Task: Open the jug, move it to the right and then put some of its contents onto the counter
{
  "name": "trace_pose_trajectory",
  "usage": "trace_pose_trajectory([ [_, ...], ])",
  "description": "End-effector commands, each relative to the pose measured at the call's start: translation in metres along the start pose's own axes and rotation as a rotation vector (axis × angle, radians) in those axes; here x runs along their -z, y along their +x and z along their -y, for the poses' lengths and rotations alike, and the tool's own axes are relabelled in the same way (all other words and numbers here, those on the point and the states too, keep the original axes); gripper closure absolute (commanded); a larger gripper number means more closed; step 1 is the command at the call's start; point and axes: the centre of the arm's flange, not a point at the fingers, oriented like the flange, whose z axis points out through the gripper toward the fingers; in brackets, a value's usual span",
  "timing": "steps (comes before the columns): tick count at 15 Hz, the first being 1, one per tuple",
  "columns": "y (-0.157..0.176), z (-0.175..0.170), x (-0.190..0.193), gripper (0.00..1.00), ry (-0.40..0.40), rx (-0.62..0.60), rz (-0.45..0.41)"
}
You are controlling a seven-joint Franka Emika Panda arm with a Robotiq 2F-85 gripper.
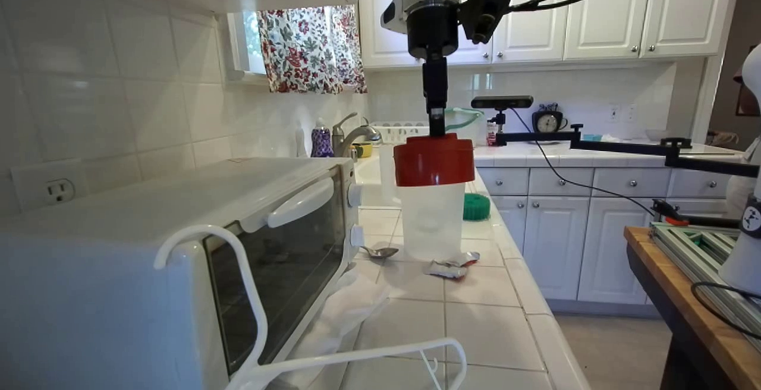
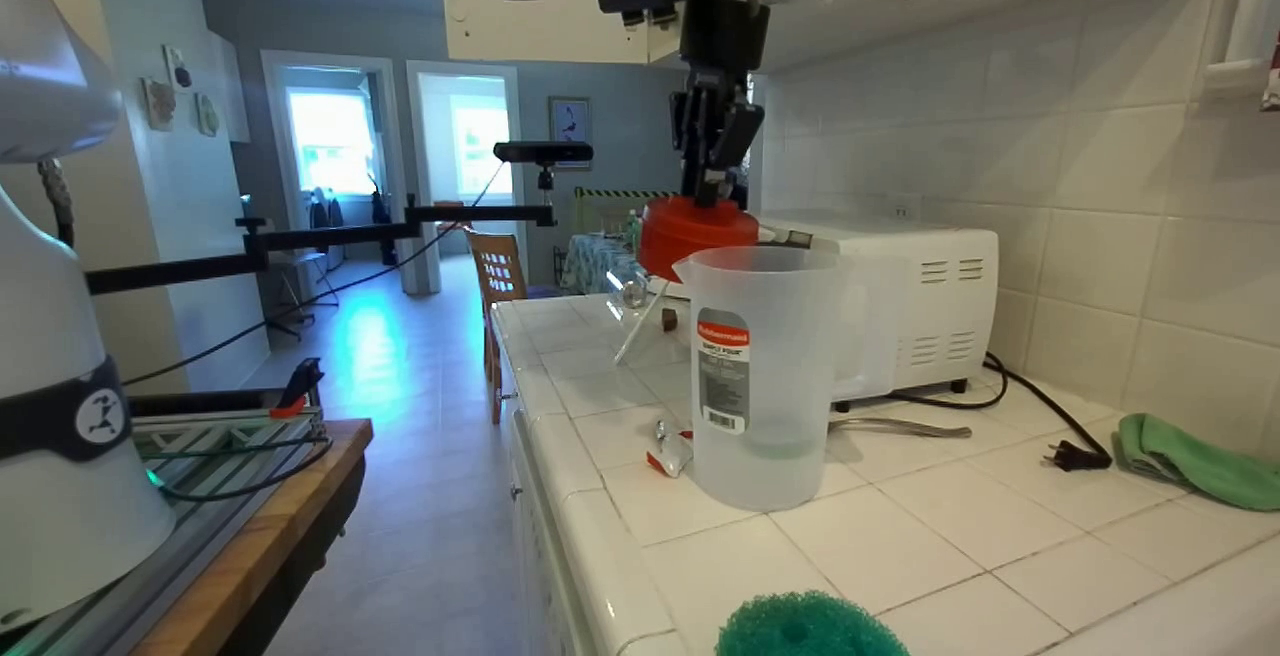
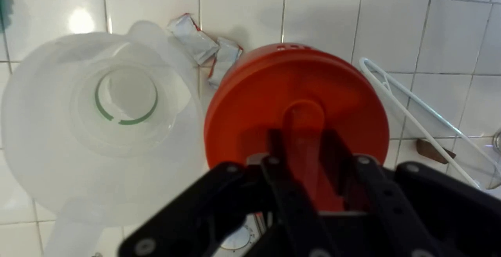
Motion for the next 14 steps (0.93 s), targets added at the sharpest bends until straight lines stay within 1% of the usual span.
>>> trace_pose_trajectory([
  [1,0.004,-0.001,-0.013,0.93,-0.031,0.022,0.009],
  [5,0.007,0.004,-0.019,0.93,-0.026,0.029,0.027],
  [11,0.009,0.026,-0.023,0.93,-0.031,0.068,0.033],
  [14,0.002,0.027,-0.012,0.93,-0.023,0.051,0.043],
])
